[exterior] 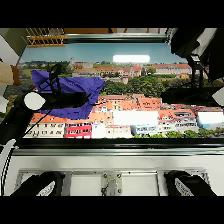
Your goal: Fold the clothes and pants, and hang the long-sleeved shirts on hangers.
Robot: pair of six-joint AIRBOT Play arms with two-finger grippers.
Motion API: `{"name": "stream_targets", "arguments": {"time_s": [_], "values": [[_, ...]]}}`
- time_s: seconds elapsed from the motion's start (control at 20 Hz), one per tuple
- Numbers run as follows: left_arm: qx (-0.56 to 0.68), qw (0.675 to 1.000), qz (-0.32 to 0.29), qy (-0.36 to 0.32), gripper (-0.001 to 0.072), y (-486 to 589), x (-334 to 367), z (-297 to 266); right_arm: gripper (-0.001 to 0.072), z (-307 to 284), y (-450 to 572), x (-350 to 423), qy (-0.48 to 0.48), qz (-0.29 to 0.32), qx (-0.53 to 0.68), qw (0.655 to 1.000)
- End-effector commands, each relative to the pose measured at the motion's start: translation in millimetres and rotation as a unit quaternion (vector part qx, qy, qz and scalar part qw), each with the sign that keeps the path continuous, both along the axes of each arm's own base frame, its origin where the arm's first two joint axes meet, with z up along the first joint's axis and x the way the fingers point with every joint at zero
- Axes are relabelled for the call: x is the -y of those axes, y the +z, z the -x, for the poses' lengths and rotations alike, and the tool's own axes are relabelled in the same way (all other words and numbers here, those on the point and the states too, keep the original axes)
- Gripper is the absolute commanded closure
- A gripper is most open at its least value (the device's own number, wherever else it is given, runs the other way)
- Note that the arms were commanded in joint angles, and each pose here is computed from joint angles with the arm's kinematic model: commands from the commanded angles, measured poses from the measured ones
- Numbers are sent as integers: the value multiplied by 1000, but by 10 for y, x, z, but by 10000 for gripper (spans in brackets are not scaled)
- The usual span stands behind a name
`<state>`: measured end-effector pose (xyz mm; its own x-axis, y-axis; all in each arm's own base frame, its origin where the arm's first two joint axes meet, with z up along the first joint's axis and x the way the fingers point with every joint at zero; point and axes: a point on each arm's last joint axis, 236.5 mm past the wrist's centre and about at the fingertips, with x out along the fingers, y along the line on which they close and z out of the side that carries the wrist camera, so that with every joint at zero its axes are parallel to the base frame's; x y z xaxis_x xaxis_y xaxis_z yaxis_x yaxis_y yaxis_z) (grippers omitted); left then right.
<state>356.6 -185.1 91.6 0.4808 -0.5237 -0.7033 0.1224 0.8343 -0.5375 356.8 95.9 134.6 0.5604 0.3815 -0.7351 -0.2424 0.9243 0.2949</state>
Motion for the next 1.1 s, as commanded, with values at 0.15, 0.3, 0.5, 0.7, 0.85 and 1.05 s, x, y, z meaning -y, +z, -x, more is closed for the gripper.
{"name": "stream_targets", "arguments": {"time_s": [0.15, 0.3, 0.5, 0.7, 0.85, 1.05], "values": [[49, 996, -67, -14, 37, -92, -218, -220, 687, 1, -3, -5, 1, 0, 0, 1000], [-13, 982, -184, -31, 37, -753, -556, -237, 687, 1, -3, -5, 1, 0, 0, 1000], [-71, 949, -295, -84, 37, -1553, -735, -248, 688, 1, -3, -5, 1, 0, 0, 1000], [-112, 931, -325, -122, 37, -2020, -686, -138, 687, 1, -3, -5, 1, 0, 0, 1000], [-115, 931, -325, -123, 37, -2087, -684, -147, 687, 1, -3, -5, 1, 0, 0, 1000], [-112, 932, -324, -122, 37, -2085, -678, -161, 687, 1, -3, -5, 1, 0, 0, 1000]]}}
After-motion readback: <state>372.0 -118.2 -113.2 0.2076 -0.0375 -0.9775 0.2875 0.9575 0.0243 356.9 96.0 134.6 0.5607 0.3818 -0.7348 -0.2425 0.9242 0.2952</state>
